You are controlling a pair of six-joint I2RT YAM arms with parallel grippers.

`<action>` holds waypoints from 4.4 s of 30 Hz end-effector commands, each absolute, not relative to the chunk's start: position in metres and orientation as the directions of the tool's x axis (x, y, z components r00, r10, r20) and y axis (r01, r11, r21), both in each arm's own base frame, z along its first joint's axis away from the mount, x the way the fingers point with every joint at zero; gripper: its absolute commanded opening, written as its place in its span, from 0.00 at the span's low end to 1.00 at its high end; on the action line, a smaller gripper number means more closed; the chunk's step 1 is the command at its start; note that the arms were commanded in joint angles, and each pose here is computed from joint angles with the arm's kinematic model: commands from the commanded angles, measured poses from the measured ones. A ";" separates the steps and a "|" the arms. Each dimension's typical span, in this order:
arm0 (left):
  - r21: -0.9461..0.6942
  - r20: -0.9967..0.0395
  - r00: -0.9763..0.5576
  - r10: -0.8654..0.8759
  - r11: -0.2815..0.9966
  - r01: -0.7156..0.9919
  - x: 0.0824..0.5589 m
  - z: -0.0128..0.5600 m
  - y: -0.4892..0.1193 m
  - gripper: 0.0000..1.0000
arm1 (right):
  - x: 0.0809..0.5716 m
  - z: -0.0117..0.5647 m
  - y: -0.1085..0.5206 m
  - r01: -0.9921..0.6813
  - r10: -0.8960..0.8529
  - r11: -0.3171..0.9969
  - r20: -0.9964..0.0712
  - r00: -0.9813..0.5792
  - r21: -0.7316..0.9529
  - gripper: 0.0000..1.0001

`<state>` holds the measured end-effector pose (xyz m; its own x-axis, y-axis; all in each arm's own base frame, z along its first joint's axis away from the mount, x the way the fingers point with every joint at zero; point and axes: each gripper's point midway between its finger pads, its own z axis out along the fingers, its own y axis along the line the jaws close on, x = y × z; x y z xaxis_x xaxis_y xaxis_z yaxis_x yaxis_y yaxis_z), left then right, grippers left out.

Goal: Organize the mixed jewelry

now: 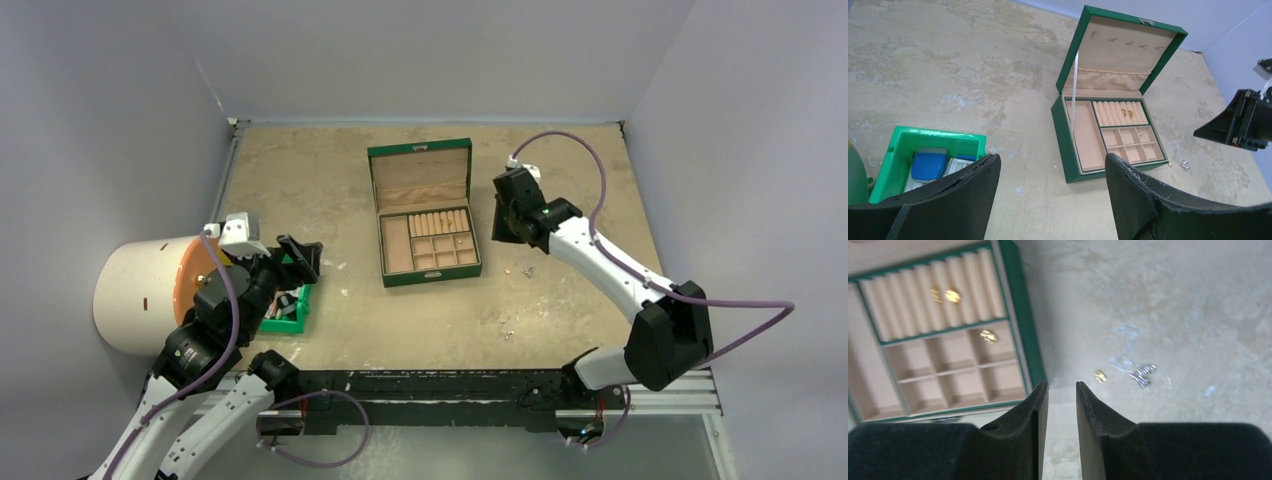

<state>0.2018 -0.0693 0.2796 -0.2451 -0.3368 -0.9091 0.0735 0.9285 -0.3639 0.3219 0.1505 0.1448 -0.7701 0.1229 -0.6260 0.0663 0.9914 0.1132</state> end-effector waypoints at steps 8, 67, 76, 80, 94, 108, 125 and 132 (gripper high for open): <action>-0.385 -0.904 -0.227 -0.362 0.921 0.064 0.208 0.285 -0.071 0.76 | 0.295 0.082 0.113 0.150 0.149 0.988 -0.543 -0.826 0.043 0.32; -0.383 -0.904 -0.228 -0.362 0.922 0.052 0.209 0.284 -0.070 0.77 | 0.303 0.031 0.108 0.164 0.152 0.986 -0.458 -0.876 0.013 0.00; -0.385 -0.904 -0.225 -0.364 0.921 0.055 0.209 0.285 -0.070 0.77 | 0.310 0.068 0.109 0.162 0.162 0.986 -0.521 -0.838 0.047 0.00; -0.386 -0.904 -0.224 -0.365 0.921 0.055 0.208 0.285 -0.070 0.77 | 0.322 0.097 0.120 0.128 0.162 0.987 -0.565 -0.809 0.100 0.00; -0.387 -0.904 -0.219 -0.367 0.920 0.054 0.208 0.286 -0.069 0.77 | 0.347 0.146 0.183 -0.007 0.160 0.965 -0.612 -0.774 0.261 0.00; -0.394 -0.904 -0.207 -0.375 0.918 0.053 0.206 0.288 -0.066 0.77 | 0.356 0.104 0.219 -0.027 0.055 0.991 -0.590 -0.806 0.130 0.00; -0.392 -0.904 -0.208 -0.374 0.919 0.049 0.206 0.287 -0.066 0.77 | 0.354 0.083 0.215 0.013 0.066 0.995 -0.558 -0.827 0.099 0.11; -0.393 -0.903 -0.208 -0.375 0.918 0.048 0.206 0.288 -0.066 0.77 | 0.353 0.091 0.214 0.019 0.077 0.994 -0.567 -0.820 0.109 0.19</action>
